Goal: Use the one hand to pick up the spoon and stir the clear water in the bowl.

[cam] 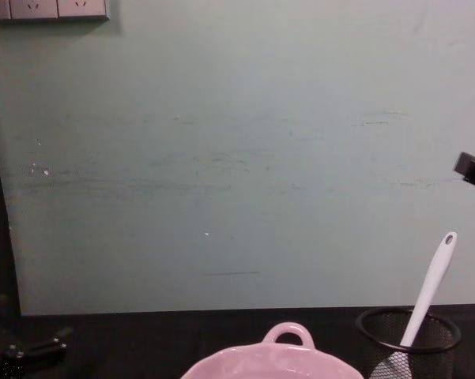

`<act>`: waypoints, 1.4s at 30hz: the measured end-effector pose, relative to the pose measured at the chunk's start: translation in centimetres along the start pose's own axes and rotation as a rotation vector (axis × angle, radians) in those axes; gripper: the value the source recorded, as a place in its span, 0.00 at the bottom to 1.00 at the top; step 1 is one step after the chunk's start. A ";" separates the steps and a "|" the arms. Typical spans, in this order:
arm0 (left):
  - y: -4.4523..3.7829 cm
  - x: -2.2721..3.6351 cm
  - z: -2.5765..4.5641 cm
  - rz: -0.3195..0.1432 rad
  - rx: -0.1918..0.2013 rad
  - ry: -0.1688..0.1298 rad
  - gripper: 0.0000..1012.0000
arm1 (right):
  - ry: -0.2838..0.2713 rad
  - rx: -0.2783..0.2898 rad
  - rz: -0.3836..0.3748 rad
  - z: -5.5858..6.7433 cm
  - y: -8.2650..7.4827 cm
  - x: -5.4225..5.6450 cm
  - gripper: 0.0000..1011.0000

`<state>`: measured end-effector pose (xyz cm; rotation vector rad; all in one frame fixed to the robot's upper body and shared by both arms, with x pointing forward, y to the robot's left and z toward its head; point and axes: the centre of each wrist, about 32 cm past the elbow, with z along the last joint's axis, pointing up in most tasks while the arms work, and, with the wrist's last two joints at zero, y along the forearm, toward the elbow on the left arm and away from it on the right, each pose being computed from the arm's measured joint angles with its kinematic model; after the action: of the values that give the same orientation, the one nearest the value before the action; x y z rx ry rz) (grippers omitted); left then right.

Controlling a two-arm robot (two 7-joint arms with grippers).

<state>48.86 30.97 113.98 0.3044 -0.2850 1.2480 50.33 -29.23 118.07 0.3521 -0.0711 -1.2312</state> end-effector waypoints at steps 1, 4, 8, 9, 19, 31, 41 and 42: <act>0.00 0.00 0.00 0.000 0.000 0.000 1.00 | -0.023 -0.001 -0.009 0.2 -0.2 0.4 0.99; 0.00 0.00 0.00 0.000 0.000 0.000 1.00 | -0.063 -0.012 -0.022 0.4 -0.6 1.2 0.99; 0.00 0.00 0.00 0.000 0.000 0.000 1.00 | -0.133 -0.067 -0.029 0.4 -1.4 2.5 0.99; 0.00 0.00 0.00 0.000 0.000 0.000 1.00 | -0.144 -0.080 -0.030 0.4 -1.6 2.7 0.99; 0.00 0.00 0.00 0.000 0.000 0.000 1.00 | -0.198 -0.233 -0.006 -1.7 -2.1 4.4 0.99; 0.00 0.00 0.00 0.000 0.000 0.000 1.00 | -0.264 -0.361 0.035 -4.2 -0.2 4.5 0.99; 0.00 0.00 0.00 0.000 0.000 0.000 1.00 | -0.366 -0.362 0.005 -5.1 0.2 4.1 0.99; 0.00 0.00 0.00 0.000 0.000 0.000 1.00 | -0.368 -0.361 0.004 -5.1 0.2 4.1 0.99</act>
<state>48.86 30.97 113.98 0.3044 -0.2850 1.2480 53.14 -31.79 112.78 -0.1903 -0.1623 -1.2648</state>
